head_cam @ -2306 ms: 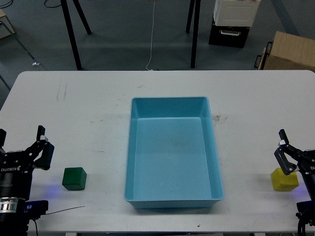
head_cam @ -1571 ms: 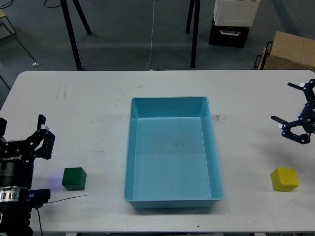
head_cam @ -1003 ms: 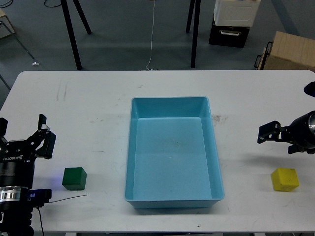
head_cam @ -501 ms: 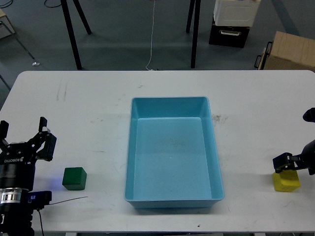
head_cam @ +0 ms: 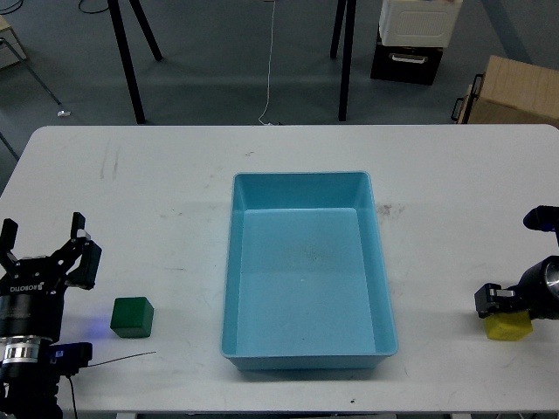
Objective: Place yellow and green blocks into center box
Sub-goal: 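Lower the right gripper onto the yellow cube and close it, then carry the yellow cube into the blue tray and release it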
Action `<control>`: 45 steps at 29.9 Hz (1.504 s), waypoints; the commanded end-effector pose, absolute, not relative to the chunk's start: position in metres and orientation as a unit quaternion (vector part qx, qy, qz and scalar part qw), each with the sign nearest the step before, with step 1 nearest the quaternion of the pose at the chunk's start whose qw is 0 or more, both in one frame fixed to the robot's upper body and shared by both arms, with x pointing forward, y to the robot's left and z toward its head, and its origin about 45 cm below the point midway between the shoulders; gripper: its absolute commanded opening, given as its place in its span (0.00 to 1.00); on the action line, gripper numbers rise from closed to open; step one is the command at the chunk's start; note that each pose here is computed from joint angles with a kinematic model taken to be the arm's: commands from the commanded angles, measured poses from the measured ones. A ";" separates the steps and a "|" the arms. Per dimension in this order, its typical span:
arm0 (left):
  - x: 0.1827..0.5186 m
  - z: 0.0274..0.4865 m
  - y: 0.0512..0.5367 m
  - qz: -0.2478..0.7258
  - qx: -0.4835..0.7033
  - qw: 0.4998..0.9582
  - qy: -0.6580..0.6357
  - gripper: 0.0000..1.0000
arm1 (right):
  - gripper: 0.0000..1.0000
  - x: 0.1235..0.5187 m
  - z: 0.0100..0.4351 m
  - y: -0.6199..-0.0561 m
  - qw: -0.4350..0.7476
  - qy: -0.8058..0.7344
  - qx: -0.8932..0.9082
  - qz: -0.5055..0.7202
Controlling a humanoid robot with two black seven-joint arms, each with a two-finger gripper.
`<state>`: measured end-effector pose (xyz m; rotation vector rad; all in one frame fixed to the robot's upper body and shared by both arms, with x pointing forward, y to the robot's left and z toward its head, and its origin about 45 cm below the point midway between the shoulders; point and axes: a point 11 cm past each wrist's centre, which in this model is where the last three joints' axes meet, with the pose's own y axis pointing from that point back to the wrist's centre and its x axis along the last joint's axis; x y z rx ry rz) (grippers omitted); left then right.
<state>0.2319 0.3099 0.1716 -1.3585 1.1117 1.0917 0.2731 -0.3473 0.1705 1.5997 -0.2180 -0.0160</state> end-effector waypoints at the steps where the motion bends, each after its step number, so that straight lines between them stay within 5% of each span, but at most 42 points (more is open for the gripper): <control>1: 0.232 0.171 0.310 0.454 -0.565 0.511 0.462 1.00 | 0.00 0.274 0.173 -0.343 0.687 -0.099 0.720 -0.003; 9: 0.231 0.171 0.310 0.455 -0.564 0.511 0.462 1.00 | 0.00 0.332 0.261 -0.277 0.591 -0.172 0.787 0.032; 14: 0.232 0.169 0.302 0.448 -0.561 0.512 0.471 1.00 | 0.00 0.351 0.303 -0.180 0.555 -0.127 0.820 0.061; 26: 0.230 0.168 0.301 0.449 -0.563 0.508 0.473 1.00 | 0.05 0.336 0.215 -0.076 0.599 -0.028 0.796 0.082; 32: 0.230 0.167 0.299 0.447 -0.563 0.508 0.475 1.00 | 0.47 0.333 0.205 -0.071 0.598 -0.032 0.797 0.076; 34: 0.231 0.167 0.299 0.447 -0.563 0.508 0.475 1.00 | 1.00 0.334 0.205 -0.072 0.599 -0.035 0.797 0.075; 45: 0.232 0.169 0.298 0.445 -0.562 0.511 0.475 1.00 | 1.00 0.383 0.254 -0.102 0.550 -0.134 0.823 0.041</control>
